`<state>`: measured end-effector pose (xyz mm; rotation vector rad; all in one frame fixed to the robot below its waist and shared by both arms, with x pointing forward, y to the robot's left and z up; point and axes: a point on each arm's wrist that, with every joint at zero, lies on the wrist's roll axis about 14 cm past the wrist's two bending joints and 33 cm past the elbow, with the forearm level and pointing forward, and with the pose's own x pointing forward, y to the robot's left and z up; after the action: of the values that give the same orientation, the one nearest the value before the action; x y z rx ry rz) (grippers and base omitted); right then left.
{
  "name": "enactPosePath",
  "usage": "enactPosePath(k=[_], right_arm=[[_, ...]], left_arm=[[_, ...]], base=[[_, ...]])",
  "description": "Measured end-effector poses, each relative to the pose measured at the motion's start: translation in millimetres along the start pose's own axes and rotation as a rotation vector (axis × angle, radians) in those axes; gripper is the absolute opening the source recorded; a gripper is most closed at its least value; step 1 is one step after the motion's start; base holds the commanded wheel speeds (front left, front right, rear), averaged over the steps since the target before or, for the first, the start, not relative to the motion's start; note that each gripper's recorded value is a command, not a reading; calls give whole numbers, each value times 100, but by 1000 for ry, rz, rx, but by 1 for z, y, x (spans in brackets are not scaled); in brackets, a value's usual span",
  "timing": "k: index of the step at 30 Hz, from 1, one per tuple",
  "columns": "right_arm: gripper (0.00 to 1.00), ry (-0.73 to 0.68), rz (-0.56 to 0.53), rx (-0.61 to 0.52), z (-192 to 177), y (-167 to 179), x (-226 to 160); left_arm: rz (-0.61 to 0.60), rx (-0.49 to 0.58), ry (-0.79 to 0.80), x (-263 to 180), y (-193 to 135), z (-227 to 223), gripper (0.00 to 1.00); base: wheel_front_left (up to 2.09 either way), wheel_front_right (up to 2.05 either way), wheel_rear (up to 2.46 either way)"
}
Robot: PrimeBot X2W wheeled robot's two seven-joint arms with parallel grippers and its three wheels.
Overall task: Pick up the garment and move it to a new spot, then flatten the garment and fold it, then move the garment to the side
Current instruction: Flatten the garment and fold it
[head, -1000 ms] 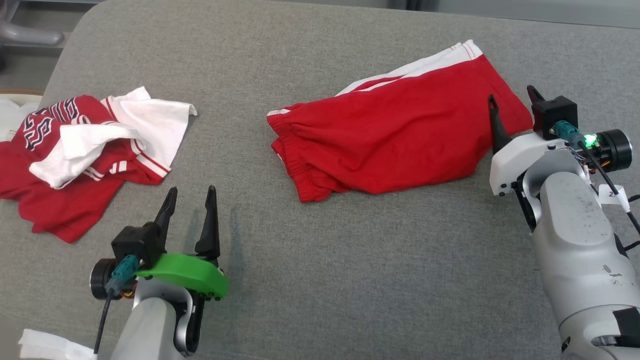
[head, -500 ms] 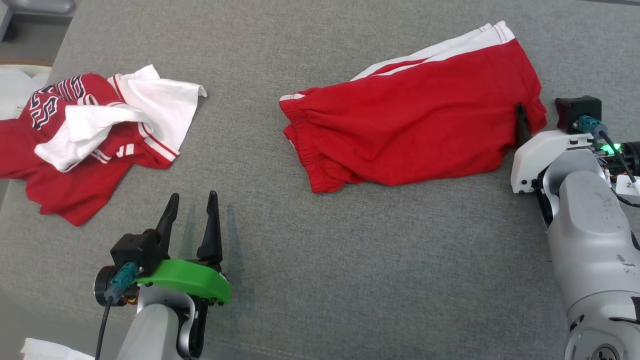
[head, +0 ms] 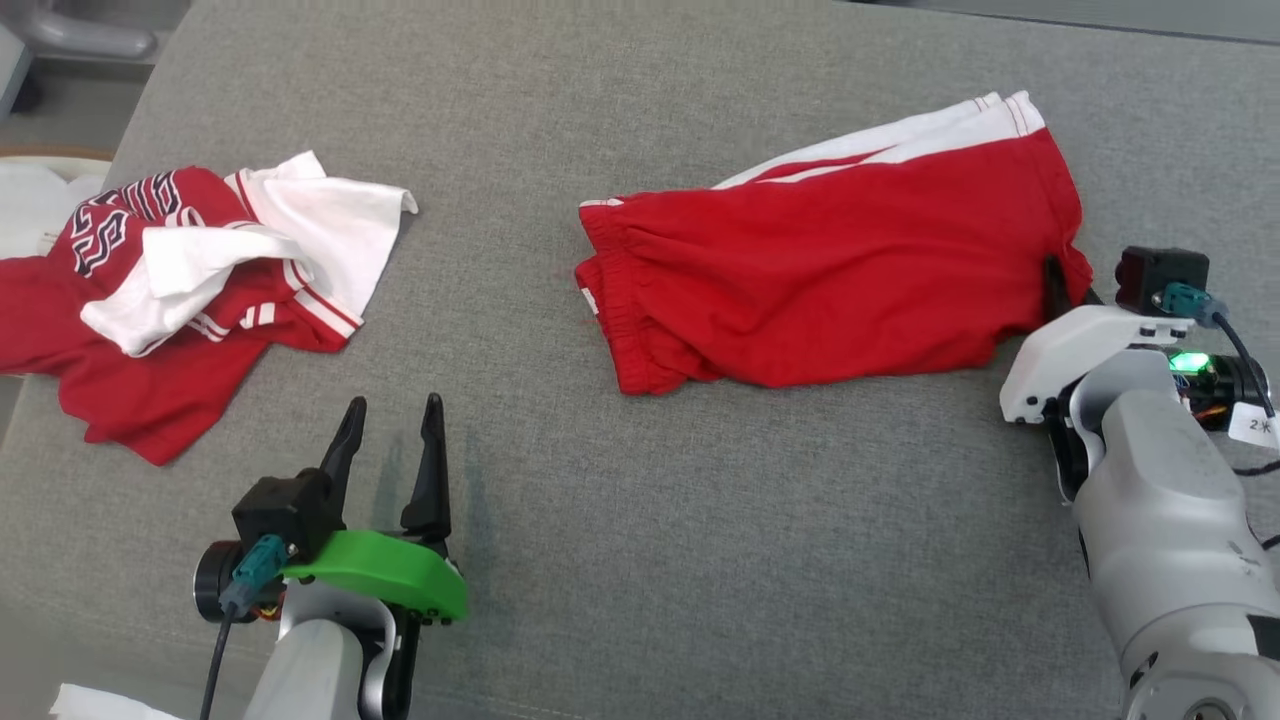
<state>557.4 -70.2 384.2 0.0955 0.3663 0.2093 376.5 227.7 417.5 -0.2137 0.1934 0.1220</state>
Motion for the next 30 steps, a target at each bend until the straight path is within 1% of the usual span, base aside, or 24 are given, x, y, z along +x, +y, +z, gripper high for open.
enactPosePath(k=[4,10,17,22,24,26,28,30], right_arm=[[0,-46,-64,60,7,-22,-21],[0,-93,-110,106,1,-42,-70],[0,-131,-184,141,-8,-69,-126],[0,-170,-222,141,-4,-82,-151],[0,-223,-198,105,16,-77,-150],[0,-274,-152,96,37,-64,-143],[0,-332,-66,67,62,-36,-132],[0,-381,15,74,84,-10,-125]], left_arm=[[-29,8,0,-8,-9,-1,100],[-64,3,4,-28,-22,-6,100],[-125,4,7,-51,-43,-13,100],[-161,6,-13,-60,-56,-10,100],[-170,6,-23,-60,-58,-7,100],[-170,7,-19,-59,-59,-8,100],[-167,7,-11,-59,-58,-10,100],[-157,-1,-4,-59,-55,-13,100]], base=[[0,0,0],[0,0,0],[0,0,0],[0,0,0],[0,0,0],[0,0,0],[0,0,0],[0,0,0]])
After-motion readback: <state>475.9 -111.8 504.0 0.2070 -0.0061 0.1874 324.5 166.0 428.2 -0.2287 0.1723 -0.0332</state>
